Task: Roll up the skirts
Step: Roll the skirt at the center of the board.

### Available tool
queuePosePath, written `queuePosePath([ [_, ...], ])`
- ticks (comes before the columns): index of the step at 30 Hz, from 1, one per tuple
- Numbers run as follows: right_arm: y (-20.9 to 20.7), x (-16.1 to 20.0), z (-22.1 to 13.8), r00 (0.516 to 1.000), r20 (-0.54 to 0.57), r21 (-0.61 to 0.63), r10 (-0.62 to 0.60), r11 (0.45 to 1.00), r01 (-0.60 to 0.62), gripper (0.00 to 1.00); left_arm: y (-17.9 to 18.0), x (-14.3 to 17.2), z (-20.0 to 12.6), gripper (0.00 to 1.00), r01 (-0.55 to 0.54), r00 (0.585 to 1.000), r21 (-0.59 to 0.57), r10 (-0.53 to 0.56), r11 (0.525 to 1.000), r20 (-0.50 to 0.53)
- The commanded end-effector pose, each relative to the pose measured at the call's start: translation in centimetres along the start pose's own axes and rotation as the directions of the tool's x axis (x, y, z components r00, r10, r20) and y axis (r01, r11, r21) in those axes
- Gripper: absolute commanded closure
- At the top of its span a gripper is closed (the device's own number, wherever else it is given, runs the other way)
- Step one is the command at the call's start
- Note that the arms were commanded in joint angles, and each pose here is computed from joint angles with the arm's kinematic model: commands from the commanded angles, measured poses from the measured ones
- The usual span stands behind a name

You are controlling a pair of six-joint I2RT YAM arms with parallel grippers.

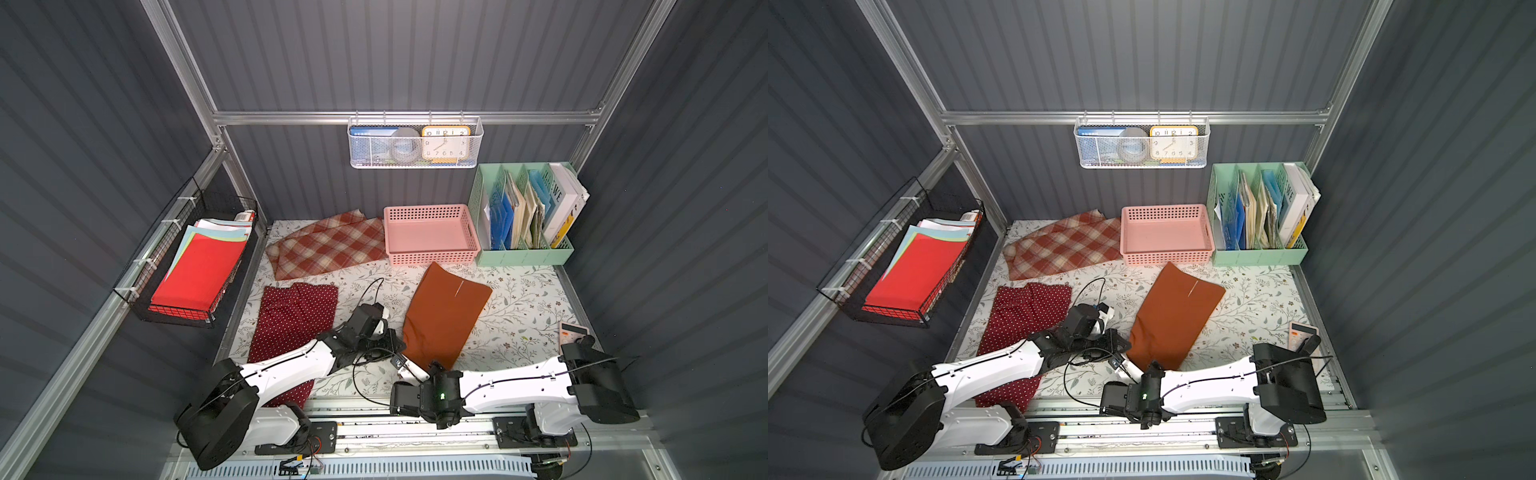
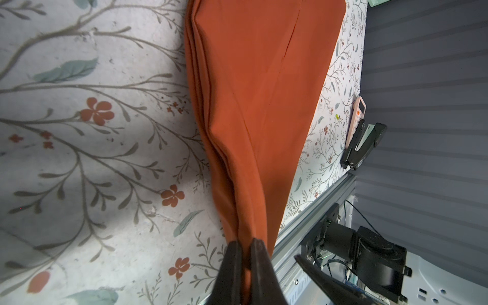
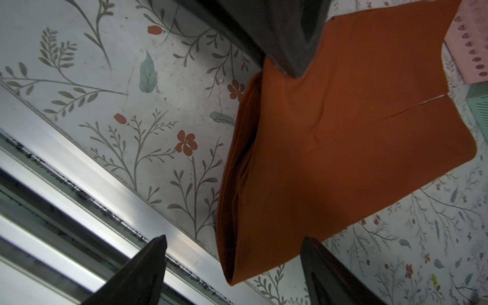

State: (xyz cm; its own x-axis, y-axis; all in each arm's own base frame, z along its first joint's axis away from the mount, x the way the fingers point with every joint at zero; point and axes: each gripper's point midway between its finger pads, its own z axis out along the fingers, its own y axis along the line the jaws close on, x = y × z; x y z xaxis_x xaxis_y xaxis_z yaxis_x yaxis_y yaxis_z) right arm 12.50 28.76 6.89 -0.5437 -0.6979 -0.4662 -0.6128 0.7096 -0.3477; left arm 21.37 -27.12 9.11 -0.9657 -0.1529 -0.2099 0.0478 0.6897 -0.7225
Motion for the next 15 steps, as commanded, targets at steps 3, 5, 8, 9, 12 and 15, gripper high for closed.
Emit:
queuePosePath([
  [3,-0.6,-1.0,1.1,1.000,0.010,0.079,-0.009,0.997,0.008,0.14,-0.6,0.4,-0.5,1.00,0.008,1.000,0.036,-0.008,0.999,0.000],
  [5,-0.2,-0.8,1.7,1.000,-0.001,0.071,-0.012,0.997,0.012,0.14,-0.7,0.3,-0.6,1.00,0.007,1.000,0.037,-0.007,0.999,0.003],
  [8,-0.1,-0.5,2.4,1.000,-0.018,0.048,0.005,0.999,-0.005,0.14,-0.6,0.4,-0.8,1.00,0.012,1.000,0.035,-0.012,0.999,0.006],
  [9,-0.1,-0.4,2.5,1.000,-0.019,0.046,0.009,0.999,-0.008,0.14,-0.6,0.4,-0.8,1.00,0.013,1.000,0.036,-0.014,0.999,0.007],
  [12,0.1,-0.2,3.2,0.999,-0.035,0.031,0.015,0.999,-0.014,0.15,-0.6,0.3,-0.8,1.00,0.016,1.000,0.035,-0.016,0.999,0.008],
  [15,0.6,-0.3,3.9,0.999,-0.044,0.019,0.001,1.000,0.000,0.15,-0.6,0.3,-0.7,1.00,0.017,1.000,0.035,-0.018,0.999,0.008],
])
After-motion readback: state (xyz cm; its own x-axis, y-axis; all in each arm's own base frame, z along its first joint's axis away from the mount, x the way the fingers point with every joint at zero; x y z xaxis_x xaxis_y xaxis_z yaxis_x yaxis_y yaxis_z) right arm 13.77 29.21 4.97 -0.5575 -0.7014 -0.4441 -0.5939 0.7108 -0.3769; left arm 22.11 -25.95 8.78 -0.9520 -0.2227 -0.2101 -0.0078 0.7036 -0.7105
